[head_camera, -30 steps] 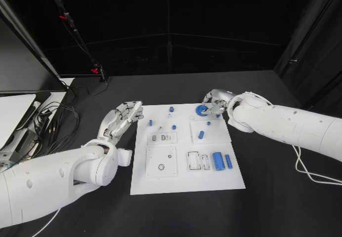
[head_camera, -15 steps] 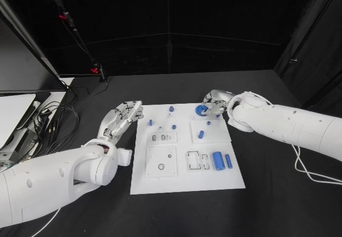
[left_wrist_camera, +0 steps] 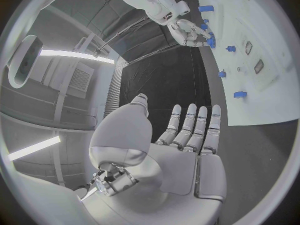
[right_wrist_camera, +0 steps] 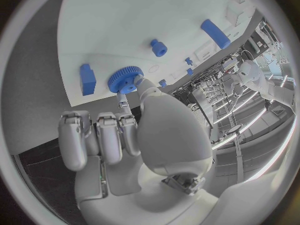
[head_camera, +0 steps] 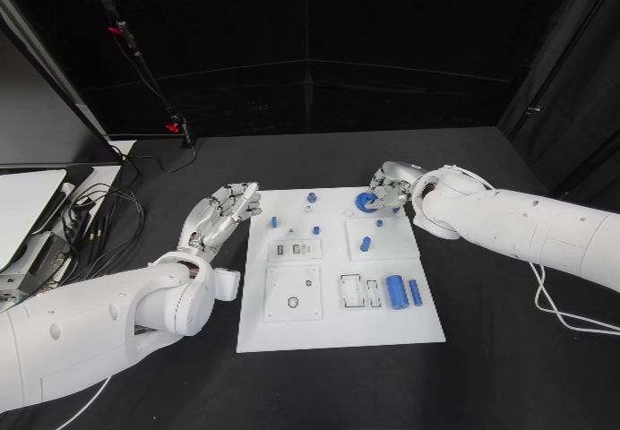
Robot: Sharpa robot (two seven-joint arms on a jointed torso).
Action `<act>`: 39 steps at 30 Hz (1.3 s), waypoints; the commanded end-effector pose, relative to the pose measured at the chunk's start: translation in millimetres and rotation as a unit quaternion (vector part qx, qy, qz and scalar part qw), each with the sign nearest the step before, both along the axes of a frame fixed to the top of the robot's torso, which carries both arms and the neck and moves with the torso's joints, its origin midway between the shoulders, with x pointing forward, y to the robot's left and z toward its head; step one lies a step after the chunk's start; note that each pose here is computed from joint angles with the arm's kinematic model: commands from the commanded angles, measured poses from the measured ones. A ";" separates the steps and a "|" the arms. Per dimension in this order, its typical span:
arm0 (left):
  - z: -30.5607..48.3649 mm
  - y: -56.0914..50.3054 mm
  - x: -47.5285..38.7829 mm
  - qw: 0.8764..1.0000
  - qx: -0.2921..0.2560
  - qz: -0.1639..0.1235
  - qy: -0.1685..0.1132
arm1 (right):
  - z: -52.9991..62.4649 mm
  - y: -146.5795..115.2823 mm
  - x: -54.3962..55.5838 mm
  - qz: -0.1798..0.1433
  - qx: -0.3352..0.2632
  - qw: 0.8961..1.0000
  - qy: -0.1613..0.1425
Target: Assemble the parts on the task board
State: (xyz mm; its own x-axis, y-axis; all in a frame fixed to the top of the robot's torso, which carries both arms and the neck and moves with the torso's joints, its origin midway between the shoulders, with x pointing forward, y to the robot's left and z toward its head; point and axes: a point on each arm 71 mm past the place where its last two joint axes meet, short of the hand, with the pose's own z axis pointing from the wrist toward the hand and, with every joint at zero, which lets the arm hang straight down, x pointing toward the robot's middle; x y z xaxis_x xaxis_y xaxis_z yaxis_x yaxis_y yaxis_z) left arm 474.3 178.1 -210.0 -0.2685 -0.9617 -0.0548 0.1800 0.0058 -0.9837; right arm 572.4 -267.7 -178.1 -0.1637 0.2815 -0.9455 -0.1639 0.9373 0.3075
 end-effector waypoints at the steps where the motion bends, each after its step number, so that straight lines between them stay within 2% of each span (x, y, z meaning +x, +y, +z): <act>1: 16.8 -0.7 -5.0 0.993 -0.033 -0.013 -0.112 | 5.7 2.4 -0.9 0.010 0.014 0.999 -0.037; 6: 16.9 0.1 -5.1 0.993 -0.033 -0.012 -0.112 | 13.7 7.3 -5.2 0.025 0.043 0.996 -0.079; 11: 16.9 0.7 -5.2 0.993 -0.032 -0.011 -0.112 | 19.8 16.2 -12.9 0.040 0.063 0.993 -0.094; 18: 16.9 -0.2 -5.1 0.993 -0.033 -0.012 -0.113 | 24.7 44.2 -18.1 0.071 0.075 0.991 -0.090; 26: 16.9 -0.5 -4.7 0.993 -0.032 -0.012 -0.113 | 22.5 86.8 -19.1 0.110 0.071 0.989 -0.067; 39: 17.3 -0.9 -5.1 0.993 -0.032 -0.012 -0.113 | 17.2 118.9 -14.4 0.131 0.043 0.989 -0.048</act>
State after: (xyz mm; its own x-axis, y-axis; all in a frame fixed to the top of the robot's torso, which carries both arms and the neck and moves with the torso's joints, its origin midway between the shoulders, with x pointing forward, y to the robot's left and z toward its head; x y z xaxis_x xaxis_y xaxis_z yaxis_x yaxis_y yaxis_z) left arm 474.1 178.0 -209.8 -0.2696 -0.9615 -0.0541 0.1799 0.0049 -0.9837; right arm 557.2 -150.1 -160.2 -0.1407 0.3616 -0.9216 -0.4279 0.8173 0.3860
